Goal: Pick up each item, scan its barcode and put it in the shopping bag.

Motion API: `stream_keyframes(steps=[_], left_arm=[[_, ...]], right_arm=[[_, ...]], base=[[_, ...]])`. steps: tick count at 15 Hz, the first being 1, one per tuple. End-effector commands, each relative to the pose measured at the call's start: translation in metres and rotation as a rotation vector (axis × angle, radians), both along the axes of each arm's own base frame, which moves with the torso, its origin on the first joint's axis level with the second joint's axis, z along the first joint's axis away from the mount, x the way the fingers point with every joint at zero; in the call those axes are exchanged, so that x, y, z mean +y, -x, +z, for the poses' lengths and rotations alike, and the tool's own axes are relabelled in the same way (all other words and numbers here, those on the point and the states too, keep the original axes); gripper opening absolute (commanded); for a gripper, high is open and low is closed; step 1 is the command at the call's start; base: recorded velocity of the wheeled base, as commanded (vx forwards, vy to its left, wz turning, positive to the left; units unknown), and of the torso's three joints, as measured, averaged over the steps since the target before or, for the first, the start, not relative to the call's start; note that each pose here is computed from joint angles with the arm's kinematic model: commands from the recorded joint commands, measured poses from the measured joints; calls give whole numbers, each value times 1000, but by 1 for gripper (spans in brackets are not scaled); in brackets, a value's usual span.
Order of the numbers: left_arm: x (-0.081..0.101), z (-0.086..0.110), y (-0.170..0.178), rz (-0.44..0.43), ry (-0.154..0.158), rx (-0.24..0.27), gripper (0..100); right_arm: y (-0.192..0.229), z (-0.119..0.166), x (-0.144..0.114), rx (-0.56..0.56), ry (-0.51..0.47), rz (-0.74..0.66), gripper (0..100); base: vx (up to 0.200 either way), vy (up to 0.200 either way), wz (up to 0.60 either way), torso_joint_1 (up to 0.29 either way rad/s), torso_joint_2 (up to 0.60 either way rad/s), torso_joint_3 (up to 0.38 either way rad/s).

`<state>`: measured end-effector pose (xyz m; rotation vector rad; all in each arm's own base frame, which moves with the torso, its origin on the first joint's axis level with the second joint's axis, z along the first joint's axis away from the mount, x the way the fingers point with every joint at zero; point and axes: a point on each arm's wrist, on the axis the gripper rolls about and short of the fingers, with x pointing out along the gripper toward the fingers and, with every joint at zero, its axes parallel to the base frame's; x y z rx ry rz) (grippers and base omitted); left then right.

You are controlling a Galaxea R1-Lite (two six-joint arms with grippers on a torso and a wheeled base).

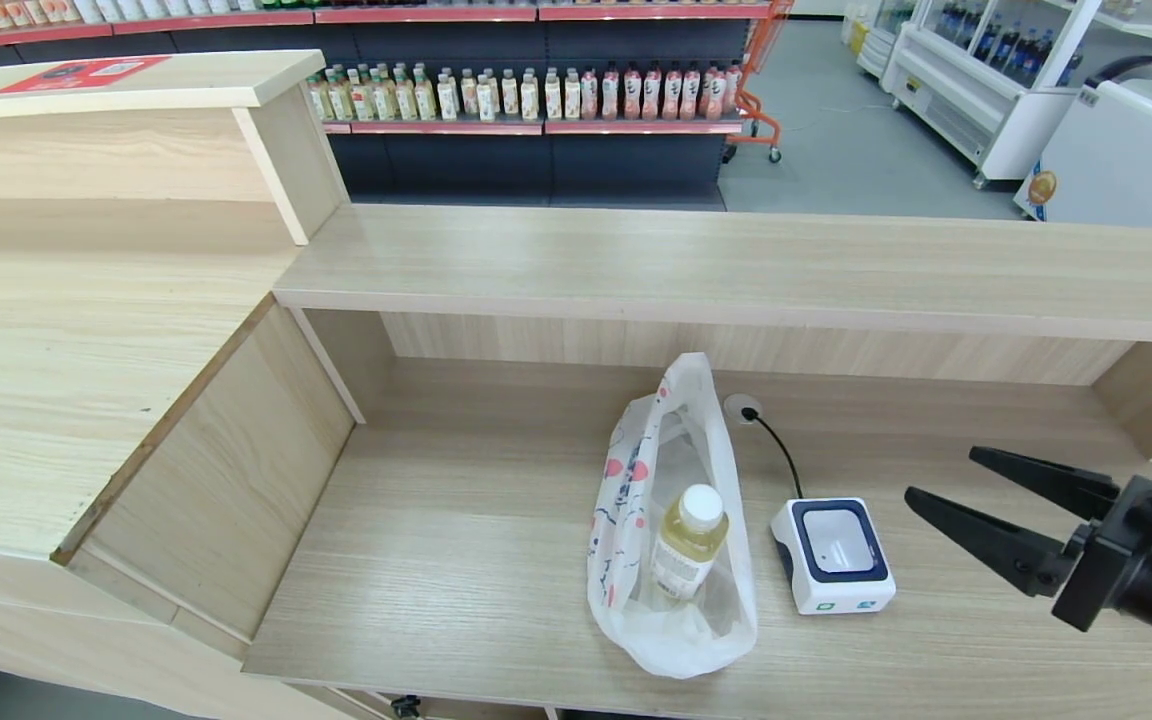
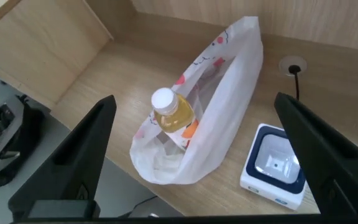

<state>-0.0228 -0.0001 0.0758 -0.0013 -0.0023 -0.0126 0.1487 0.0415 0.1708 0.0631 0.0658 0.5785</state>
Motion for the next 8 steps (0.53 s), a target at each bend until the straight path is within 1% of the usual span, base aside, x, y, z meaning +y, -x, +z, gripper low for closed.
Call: stream_keyframes(steps=[1, 5, 8], left_arm=[[0, 0, 0, 0, 0, -1, 100], [0, 0, 0, 0, 0, -1, 100], [0, 0, 0, 0, 0, -1, 100]], right_arm=[[8, -4, -7, -1, 0, -34, 100], [15, -24, -23, 75, 16, -147, 100], [17, -29, -31, 104, 31, -199, 100]], base=[[0, 0, 0, 0, 0, 0], [0, 0, 0, 0, 0, 0], [0, 0, 0, 0, 0, 0]])
